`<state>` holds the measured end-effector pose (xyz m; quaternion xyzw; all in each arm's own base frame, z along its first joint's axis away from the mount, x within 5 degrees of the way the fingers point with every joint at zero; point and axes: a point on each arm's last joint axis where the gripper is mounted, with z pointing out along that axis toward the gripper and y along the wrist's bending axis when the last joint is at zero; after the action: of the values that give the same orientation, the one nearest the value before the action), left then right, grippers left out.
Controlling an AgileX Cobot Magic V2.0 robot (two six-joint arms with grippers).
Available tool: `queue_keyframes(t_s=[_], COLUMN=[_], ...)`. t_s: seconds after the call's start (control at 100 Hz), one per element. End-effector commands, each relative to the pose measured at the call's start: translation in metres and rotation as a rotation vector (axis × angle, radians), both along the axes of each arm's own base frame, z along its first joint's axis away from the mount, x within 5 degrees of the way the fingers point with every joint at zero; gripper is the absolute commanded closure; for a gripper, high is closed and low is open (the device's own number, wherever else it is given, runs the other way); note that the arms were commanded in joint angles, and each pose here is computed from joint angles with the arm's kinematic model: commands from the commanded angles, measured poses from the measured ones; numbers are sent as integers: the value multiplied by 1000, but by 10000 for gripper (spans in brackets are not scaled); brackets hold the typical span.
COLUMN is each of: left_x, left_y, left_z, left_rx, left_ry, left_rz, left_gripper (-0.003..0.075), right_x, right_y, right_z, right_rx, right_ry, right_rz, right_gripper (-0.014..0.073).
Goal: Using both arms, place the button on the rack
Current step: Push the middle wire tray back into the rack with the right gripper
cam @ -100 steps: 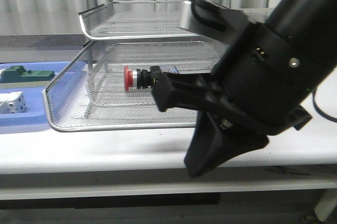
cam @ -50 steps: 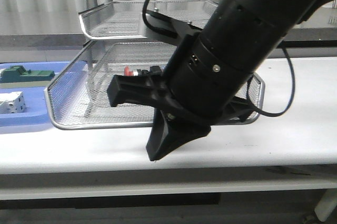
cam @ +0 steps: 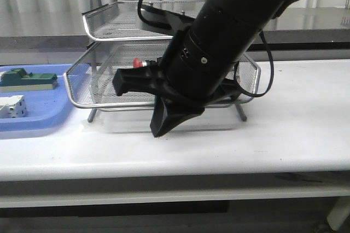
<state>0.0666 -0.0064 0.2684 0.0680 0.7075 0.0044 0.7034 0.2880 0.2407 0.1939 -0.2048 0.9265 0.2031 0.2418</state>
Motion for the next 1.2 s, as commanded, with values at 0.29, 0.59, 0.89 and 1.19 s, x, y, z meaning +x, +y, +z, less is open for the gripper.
queue_keyframes(t_s=[0.29,0.59,0.89,1.19], left_x=[-1,-1,-1,-1], left_y=[1,1,1,1], left_z=[16,16,16,16], left_rx=[-30,-30,-30,-30], left_ry=[-100,-100,-100,-100], left_rz=[11,11,11,11], left_gripper=[741,741,741,741], right_x=[55,68,73,66], right_y=[-21,-30,-30,-31], right_z=[36,40,46,44], right_rx=[47,55,82,53], right_ry=[-194,-296,-367,-288], right_rz=[-98,-136,-160,-128], right_gripper=[664,664,664,664])
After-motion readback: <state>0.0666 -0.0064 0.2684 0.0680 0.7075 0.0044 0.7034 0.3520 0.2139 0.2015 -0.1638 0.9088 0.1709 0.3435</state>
